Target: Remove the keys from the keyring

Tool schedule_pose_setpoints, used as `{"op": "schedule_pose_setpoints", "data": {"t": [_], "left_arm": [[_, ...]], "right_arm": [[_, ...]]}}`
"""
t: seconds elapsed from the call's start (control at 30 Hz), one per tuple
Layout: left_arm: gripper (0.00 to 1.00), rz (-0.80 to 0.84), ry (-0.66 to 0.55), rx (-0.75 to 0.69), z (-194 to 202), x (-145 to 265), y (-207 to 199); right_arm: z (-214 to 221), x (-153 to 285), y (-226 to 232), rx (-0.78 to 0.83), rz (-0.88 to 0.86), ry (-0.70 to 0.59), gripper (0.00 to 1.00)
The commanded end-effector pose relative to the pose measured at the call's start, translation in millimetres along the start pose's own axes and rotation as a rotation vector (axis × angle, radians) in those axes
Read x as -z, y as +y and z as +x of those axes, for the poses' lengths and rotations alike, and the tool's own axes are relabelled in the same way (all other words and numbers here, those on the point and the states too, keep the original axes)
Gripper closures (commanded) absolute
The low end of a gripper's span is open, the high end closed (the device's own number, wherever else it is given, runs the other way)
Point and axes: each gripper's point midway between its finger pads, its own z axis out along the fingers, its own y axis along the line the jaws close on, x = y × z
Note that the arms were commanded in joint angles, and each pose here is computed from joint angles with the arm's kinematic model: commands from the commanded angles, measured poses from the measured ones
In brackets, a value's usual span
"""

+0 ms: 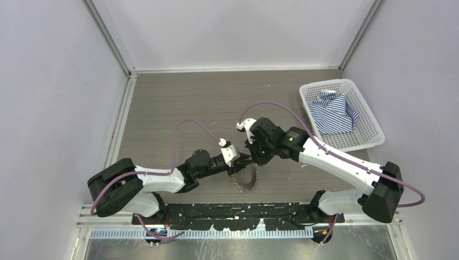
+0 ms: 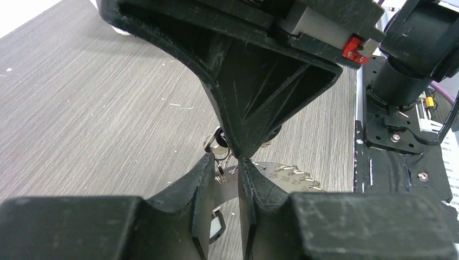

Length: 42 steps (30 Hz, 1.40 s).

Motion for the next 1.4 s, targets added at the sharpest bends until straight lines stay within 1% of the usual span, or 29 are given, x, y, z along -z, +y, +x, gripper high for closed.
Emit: {"op": "schedule_pose_setpoints", "data": {"t": [0.0, 0.2, 0.37, 0.5, 0.63, 0.77, 0.83, 0.9, 0.93, 1.03, 1.17, 1.27, 1.37], "left_arm": [[0.76, -0.020, 0.006, -0.007, -4.1, -1.3, 4.9], [0.73, -0.036, 0.009, -0.007, -3.3, 3.4, 6.3], [0.74, -0.038, 0.015, -0.005, 0.4, 0.9, 7.3], [0.75, -0.046, -0.008, -0.010, -4.4, -0.4, 9.0], [0.78, -0.049, -0.009, -0.010, -4.9, -3.3, 10.2], [0.82, -0.058, -0.022, -0.012, -7.2, -3.9, 12.0], [0.88, -0.062, -0.020, -0.012, -6.4, -3.9, 12.6], [0.98, -0.056, -0.019, -0.013, -5.7, -3.2, 11.3], [0.99, -0.057, -0.015, -0.012, -4.7, -2.8, 11.5], [1.00, -0.032, 0.007, -0.056, 0.3, -0.7, 7.0], [1.00, -0.010, 0.031, -0.161, 10.9, 4.1, -4.9], [1.00, -0.011, 0.051, -0.254, 20.5, 6.5, -12.6], [1.00, -0.037, 0.046, -0.284, 22.7, 7.1, -12.8]], "right_arm": [[-31.4, 19.3, 4.0, 0.019, -0.001, -0.135, 0.99], [-32.4, 19.3, 3.2, 0.021, 0.009, -0.139, 0.99], [-33.6, 20.4, 4.6, 0.027, 0.013, -0.144, 0.99], [-32.8, 21.0, 6.9, 0.030, 0.006, -0.141, 0.99], [-31.3, 20.3, 10.2, 0.037, -0.001, -0.138, 0.99], [-27.7, 19.3, 13.4, 0.043, -0.009, -0.128, 0.99], [-25.7, 18.8, 13.8, 0.044, -0.009, -0.123, 0.99], [-24.7, 18.8, 13.1, 0.043, -0.005, -0.122, 0.99], [-23.5, 18.5, 12.5, 0.040, -0.002, -0.119, 0.99], [-19.8, 16.2, 11.0, 0.028, 0.005, -0.111, 0.99], [-12.1, 11.9, 3.7, -0.002, 0.042, -0.100, 0.99], [-7.3, 9.3, 2.2, -0.025, 0.043, -0.112, 0.93], [-4.0, 7.3, 4.1, -0.057, 0.022, -0.141, 0.89]]}}
